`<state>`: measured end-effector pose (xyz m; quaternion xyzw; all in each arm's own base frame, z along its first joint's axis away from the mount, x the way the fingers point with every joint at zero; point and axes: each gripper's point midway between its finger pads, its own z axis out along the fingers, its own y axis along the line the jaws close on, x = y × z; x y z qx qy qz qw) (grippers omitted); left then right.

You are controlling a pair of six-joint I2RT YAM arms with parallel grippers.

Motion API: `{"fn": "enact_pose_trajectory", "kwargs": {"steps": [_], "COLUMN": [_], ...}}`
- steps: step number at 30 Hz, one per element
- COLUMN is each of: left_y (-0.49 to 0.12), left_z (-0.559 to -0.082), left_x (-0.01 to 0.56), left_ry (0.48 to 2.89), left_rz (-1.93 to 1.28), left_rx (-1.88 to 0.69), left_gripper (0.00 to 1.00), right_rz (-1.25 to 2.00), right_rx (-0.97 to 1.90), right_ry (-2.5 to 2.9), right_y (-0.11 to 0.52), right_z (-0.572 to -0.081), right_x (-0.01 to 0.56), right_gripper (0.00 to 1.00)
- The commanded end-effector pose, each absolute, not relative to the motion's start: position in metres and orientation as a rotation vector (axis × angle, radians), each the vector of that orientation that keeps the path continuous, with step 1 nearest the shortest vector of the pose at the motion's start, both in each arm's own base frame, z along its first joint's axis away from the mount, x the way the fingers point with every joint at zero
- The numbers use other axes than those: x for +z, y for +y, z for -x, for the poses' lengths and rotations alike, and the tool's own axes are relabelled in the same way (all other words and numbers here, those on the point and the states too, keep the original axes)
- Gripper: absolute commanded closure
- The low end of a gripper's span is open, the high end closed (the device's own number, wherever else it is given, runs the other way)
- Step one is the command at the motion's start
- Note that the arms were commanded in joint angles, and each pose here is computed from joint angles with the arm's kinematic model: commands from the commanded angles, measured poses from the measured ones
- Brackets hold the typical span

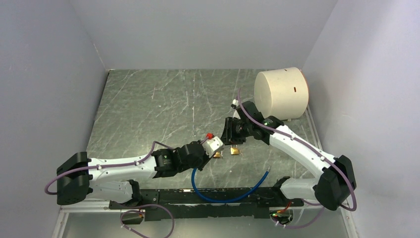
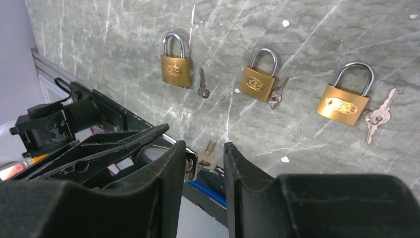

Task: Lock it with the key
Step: Adjust the key in the lock.

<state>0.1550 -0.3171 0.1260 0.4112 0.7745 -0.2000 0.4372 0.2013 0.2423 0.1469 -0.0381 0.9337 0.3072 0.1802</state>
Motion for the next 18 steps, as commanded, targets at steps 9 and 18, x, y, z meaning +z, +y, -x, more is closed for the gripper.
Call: {"fn": "enact_pose_trajectory", "kwargs": {"steps": [9, 18], "left_y": [-0.331, -0.33], "left_z": [-0.161, -0.167], "left_x": [0.148, 0.153], "left_ry": [1.872, 1.846], "left_rz": [-1.0, -1.025], "left_rx": [-0.521, -0.448], "left_gripper": [0.98, 0.98], "right_rz": [-0.084, -0.363], "right_rx": [0.892, 0.656], "right_ry": [2.719, 2.814], "right_y": [0.256, 0.234], "right_z": [-0.197, -0.198], "right_x": [0.144, 0.124], "right_gripper": [0.98, 0.98]}}
